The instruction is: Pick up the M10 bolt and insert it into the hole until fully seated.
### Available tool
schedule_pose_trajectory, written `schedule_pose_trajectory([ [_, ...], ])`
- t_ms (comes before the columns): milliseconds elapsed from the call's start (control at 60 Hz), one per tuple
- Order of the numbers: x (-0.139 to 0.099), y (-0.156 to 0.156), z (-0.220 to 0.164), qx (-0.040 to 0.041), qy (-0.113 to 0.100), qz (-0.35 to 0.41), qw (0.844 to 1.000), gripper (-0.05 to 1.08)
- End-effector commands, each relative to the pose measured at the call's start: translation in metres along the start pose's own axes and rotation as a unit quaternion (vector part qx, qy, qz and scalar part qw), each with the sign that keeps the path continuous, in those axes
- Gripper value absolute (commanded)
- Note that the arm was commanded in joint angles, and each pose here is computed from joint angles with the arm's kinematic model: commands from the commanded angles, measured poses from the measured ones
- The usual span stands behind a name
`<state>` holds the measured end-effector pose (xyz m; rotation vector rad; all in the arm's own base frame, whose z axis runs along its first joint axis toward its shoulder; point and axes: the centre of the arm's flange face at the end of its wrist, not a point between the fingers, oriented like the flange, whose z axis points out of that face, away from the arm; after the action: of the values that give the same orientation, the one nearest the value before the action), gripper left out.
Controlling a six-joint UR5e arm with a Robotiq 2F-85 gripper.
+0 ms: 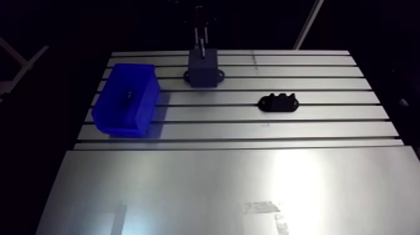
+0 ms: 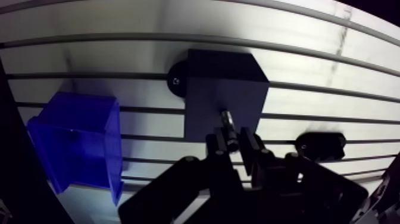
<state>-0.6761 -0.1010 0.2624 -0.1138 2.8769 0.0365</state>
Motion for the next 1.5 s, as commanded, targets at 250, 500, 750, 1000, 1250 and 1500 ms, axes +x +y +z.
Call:
schedule_pose_trajectory([
  [250,-0.002,-0.002,0.007,0.0024,-0.006,0.0,1.0,1.08],
  [500,-0.002,-0.001,0.01,0.0028,-0.008,0.002,1.0,1.08],
  [750,-0.001,0.0,0.012,-0.0004,0.0,0.003,1.0,1.08],
  [1000,-0.001,0.0,0.014,-0.0027,0.0,0.003,1.0,0.03],
  [1250,-0.003,0.005,0.01,-0.0023,0.004,0.008,1.0,0.0],
  [1500,-0.004,0.006,0.005,-0.0025,0.008,0.008,1.0,0.0],
])
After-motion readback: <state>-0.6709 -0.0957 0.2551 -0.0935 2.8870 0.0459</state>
